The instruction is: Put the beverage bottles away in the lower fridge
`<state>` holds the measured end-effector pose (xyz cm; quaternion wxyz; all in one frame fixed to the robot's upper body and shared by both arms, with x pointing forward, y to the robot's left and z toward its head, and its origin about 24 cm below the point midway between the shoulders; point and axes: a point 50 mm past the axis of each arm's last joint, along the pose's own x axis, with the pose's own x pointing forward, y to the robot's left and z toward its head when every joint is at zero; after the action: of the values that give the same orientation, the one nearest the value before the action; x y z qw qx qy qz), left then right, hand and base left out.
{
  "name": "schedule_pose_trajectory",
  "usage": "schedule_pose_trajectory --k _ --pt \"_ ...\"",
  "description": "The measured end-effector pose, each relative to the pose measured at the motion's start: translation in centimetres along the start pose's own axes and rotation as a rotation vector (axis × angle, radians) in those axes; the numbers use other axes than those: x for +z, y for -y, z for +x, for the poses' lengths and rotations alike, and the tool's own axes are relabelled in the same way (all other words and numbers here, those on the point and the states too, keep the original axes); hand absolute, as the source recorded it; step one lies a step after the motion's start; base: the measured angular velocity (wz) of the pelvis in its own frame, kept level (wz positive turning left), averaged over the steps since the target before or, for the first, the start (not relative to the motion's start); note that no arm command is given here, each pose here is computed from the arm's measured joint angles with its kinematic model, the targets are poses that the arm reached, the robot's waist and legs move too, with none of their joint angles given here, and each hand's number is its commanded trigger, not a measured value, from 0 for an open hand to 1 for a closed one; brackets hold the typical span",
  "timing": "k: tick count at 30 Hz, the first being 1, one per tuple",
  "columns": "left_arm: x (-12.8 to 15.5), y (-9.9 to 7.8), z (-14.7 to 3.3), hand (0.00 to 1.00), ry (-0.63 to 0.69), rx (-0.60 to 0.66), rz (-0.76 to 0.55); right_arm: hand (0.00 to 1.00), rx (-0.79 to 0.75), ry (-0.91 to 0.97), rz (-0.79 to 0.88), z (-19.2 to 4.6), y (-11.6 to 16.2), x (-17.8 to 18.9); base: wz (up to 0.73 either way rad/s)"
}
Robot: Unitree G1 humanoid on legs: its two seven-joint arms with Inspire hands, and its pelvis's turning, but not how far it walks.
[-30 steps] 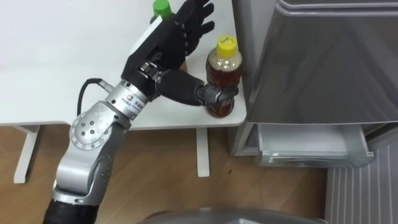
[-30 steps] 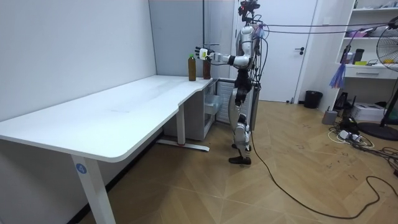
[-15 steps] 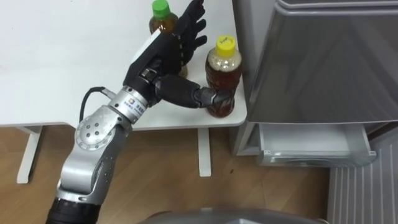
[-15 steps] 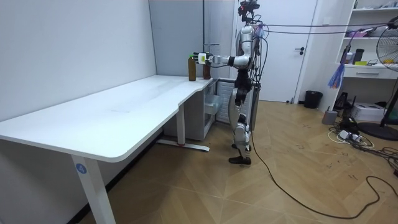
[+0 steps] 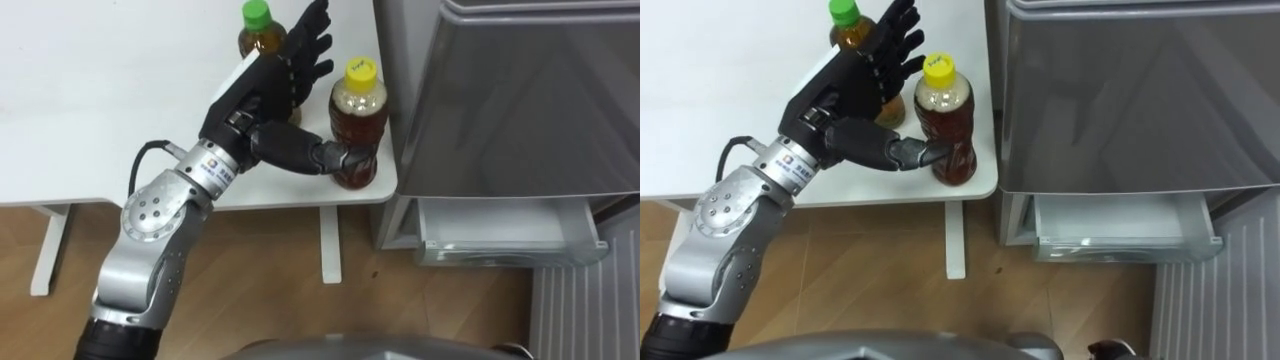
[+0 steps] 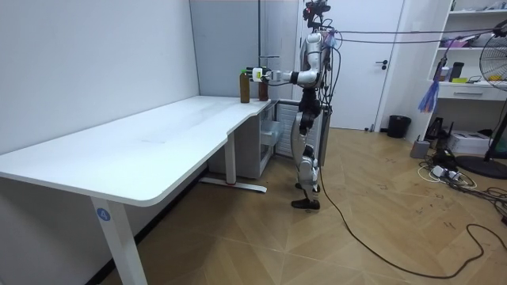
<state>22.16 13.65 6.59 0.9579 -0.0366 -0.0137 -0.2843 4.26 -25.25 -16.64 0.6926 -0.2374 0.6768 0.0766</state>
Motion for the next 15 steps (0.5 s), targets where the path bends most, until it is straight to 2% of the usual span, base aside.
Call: schedule_pose_trajectory --k 15 --pt "-0.60 0.31 0.06 0.00 -0.026 -0.014 -0.005 0.00 -0.008 0.022 -0.013 -0.02 0.13 0.39 0.00"
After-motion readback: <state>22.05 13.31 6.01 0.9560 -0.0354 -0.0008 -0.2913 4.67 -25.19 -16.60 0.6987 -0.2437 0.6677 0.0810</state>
